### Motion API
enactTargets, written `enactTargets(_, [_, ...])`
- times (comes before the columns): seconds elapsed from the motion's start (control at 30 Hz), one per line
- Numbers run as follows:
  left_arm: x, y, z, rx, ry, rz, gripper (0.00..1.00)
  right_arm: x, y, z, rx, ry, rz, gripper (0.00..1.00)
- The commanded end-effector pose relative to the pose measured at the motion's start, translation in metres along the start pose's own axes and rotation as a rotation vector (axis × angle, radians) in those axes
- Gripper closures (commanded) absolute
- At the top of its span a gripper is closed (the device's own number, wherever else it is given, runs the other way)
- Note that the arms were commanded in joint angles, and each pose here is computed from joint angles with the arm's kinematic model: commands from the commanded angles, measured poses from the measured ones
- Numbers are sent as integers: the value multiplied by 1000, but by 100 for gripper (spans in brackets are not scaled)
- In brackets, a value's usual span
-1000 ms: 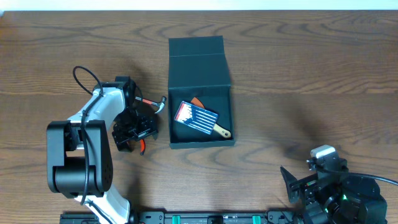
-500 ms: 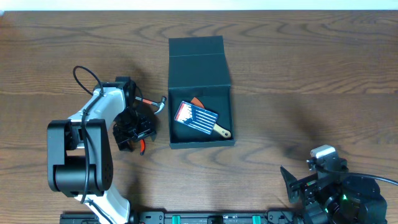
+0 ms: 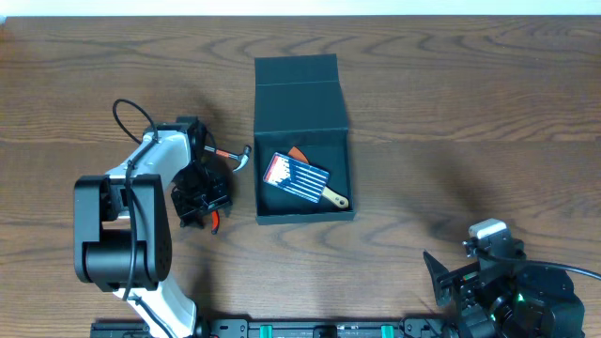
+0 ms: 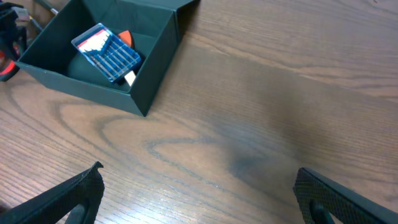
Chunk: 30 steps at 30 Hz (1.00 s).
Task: Pack container
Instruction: 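Reach the left gripper to the red pliers and grasp them, then carry the pliers with the left gripper into the box and release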
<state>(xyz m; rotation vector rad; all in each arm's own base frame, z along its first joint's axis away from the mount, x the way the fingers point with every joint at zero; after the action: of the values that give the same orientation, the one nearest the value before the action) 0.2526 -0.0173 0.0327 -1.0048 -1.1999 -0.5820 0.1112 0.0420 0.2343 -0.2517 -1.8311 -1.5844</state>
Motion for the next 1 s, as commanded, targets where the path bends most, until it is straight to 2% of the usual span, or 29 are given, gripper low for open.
enactTargets(0.0, [-2, 4, 1, 10, 22, -3, 55, 0, 0, -1, -21, -10, -2, 1])
enactTargets(0.2, [-2, 6, 0, 10, 18, -10, 75, 0, 0, -1, -21, -10, -2, 1])
enactTargets(0.3, [-2, 8, -1, 28, 12, -21, 81, 0, 0, -1, -21, -10, -2, 1])
enactTargets(0.33, [-2, 8, -1, 33, 10, -24, 88, 0, 0, -1, -21, -10, -2, 1])
enactTargets(0.4, [-2, 9, -2, 49, 8, -27, 94, 0, 0, -1, -21, -10, -2, 1])
enactTargets(0.73, [14, 8, -3, 89, -25, -81, 94, 0, 0, -1, -21, -10, -2, 1])
enactTargets(0.97, [73, -3, -6, 83, -150, -280, 94, 0, 0, -1, -21, -10, -2, 1])
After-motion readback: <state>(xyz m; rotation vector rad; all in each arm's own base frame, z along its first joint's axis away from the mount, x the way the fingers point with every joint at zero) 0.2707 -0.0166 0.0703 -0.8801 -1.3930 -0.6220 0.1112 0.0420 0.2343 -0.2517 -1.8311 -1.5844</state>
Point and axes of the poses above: each gripper's point midway between its finger pads, its own x axis back along the fingers, its own z axis along the line the jaws close on, y = z × x, the point moved 4 cm from there along x, back along the fingers, and after that the axes turned 3 degrees about x, right-handed, at the moved point
